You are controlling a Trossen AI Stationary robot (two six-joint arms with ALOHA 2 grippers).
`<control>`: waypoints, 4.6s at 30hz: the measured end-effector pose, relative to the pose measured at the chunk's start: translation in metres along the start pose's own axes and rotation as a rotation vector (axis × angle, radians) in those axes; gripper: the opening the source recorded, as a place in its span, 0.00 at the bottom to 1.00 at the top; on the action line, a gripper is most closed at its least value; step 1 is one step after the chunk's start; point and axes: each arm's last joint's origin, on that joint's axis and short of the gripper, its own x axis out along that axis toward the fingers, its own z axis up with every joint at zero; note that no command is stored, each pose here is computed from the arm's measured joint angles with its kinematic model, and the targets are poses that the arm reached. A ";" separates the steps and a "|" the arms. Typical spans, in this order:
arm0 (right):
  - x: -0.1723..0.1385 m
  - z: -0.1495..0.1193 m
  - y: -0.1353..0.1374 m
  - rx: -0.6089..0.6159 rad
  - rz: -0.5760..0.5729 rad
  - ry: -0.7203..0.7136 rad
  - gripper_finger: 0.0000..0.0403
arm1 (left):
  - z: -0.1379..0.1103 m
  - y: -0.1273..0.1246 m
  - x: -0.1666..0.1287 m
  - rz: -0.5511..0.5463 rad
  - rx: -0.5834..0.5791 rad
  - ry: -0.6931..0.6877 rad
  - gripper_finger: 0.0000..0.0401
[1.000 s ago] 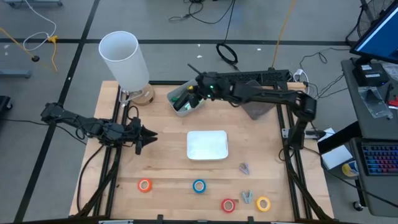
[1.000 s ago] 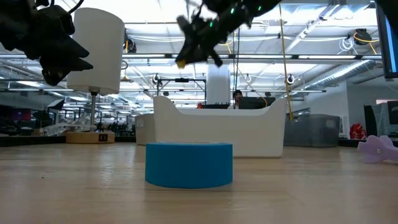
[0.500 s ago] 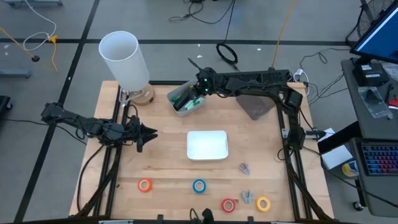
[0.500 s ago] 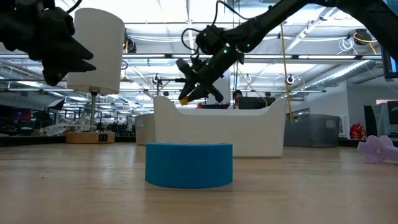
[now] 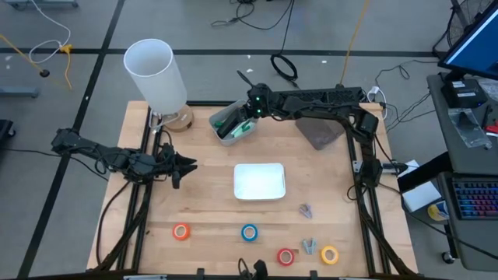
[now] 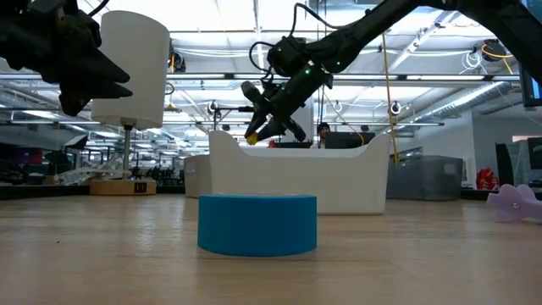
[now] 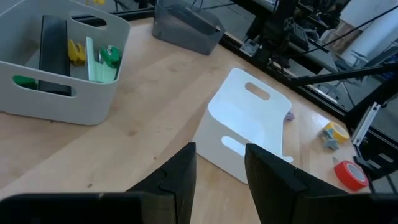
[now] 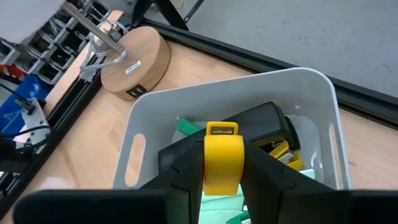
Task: Pick and place Stapler, Stapler remover, tape
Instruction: Put the yellow stapler into the gray bin, then put the purple staple remover into the white bin
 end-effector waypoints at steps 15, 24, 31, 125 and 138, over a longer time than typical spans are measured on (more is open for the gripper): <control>0.000 -0.010 0.014 -0.109 0.009 0.004 0.21 | 0.000 0.000 0.000 0.000 0.001 0.000 0.34; 0.000 -0.008 0.011 -0.101 0.002 0.000 0.24 | 0.000 0.000 0.000 0.000 0.020 0.000 0.34; 0.000 -0.007 0.010 -0.113 -0.001 -0.001 0.29 | 0.000 0.000 0.000 -0.001 0.020 0.000 0.34; -0.236 -0.278 0.046 0.005 -0.483 0.766 0.52 | -0.001 -0.001 0.000 -0.044 0.043 0.034 0.34; -0.214 -0.303 0.018 0.179 -0.326 0.732 0.52 | -0.001 -0.001 0.000 -0.044 0.043 0.034 0.34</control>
